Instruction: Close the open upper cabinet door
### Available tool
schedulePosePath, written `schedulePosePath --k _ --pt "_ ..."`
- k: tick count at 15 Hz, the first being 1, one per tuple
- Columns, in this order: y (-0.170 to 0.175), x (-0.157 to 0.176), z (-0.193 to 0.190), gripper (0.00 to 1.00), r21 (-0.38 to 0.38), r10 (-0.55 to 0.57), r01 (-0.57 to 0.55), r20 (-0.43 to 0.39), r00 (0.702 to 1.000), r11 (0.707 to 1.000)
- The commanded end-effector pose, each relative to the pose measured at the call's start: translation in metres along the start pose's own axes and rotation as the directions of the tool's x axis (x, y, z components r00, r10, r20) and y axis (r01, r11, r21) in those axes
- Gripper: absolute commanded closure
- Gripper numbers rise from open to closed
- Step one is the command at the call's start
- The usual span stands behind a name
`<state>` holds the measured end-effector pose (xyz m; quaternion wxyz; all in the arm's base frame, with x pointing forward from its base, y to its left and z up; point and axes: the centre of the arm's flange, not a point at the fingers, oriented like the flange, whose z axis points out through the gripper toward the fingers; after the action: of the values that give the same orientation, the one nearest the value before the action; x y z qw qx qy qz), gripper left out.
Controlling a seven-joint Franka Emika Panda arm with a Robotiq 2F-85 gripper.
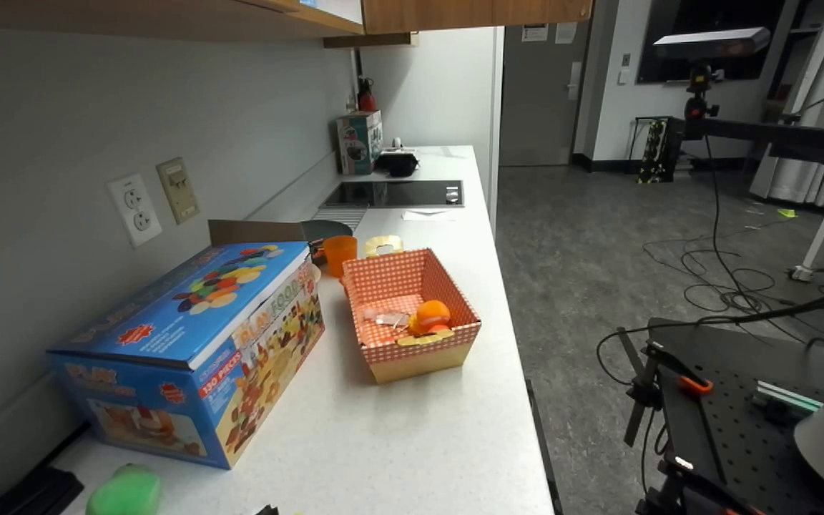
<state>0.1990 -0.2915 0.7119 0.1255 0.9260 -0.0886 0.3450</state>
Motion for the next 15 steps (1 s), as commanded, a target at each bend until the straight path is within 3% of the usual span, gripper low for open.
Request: schedulePosePath --k 1,6,8,11,15 --pt "0.005 0.004 -0.002 0.00 -0.011 0.006 -0.006 -0.007 1.000 1.000" --pt "-0.001 0.002 0.006 0.00 -0.002 -0.003 0.003 0.010 1.000 1.000" --pt "0.013 0.015 0.004 0.00 -0.025 0.081 -0.082 -0.040 0.996 0.996" --pt "0.046 0.046 0.000 0.00 -0.055 0.216 -0.225 -0.141 0.966 0.973" --pt "0.078 0.075 0.008 0.00 -0.052 0.279 -0.296 -0.215 0.936 0.954"
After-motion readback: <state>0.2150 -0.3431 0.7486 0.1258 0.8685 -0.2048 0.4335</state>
